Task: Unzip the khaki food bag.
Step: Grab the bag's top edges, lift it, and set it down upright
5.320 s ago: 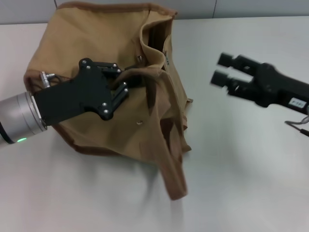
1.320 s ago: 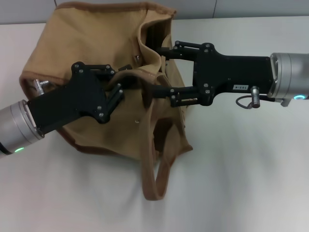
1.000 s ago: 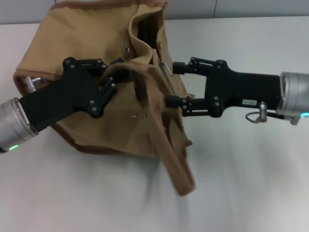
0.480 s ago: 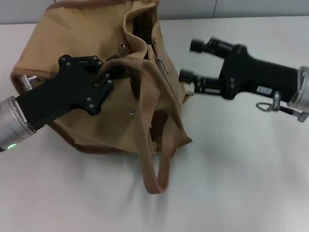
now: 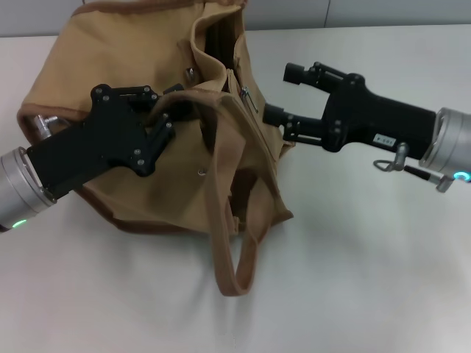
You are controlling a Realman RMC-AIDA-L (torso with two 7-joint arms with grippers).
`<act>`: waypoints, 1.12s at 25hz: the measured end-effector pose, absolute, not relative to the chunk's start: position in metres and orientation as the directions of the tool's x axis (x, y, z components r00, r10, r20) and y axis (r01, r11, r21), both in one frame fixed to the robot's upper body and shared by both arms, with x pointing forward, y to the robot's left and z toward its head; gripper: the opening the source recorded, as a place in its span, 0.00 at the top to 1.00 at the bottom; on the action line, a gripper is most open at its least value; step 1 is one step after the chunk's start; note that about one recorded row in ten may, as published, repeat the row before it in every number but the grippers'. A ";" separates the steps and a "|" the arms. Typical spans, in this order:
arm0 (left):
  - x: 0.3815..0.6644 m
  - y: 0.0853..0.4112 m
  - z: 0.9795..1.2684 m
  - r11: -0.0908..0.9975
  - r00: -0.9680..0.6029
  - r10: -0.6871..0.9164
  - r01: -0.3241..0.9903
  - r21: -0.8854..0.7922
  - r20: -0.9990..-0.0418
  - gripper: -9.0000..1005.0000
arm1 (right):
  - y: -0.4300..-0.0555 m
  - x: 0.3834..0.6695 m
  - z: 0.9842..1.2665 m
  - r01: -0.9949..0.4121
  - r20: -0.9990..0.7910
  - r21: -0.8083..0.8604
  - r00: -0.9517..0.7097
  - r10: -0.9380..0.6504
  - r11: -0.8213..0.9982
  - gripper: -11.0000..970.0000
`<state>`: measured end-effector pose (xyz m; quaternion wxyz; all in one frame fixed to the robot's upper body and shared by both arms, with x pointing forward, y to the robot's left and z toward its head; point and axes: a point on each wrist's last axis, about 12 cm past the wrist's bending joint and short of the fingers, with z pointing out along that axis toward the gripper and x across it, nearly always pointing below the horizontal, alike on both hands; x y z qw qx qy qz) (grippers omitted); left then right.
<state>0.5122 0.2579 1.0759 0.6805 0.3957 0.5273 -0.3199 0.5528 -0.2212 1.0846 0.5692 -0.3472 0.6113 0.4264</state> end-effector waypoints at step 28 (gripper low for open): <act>0.510 0.256 1.074 0.471 0.231 -0.024 0.861 0.192 -0.973 0.91 | -0.195 0.559 1.074 -0.906 -0.990 0.137 -0.133 0.039 0.401 0.73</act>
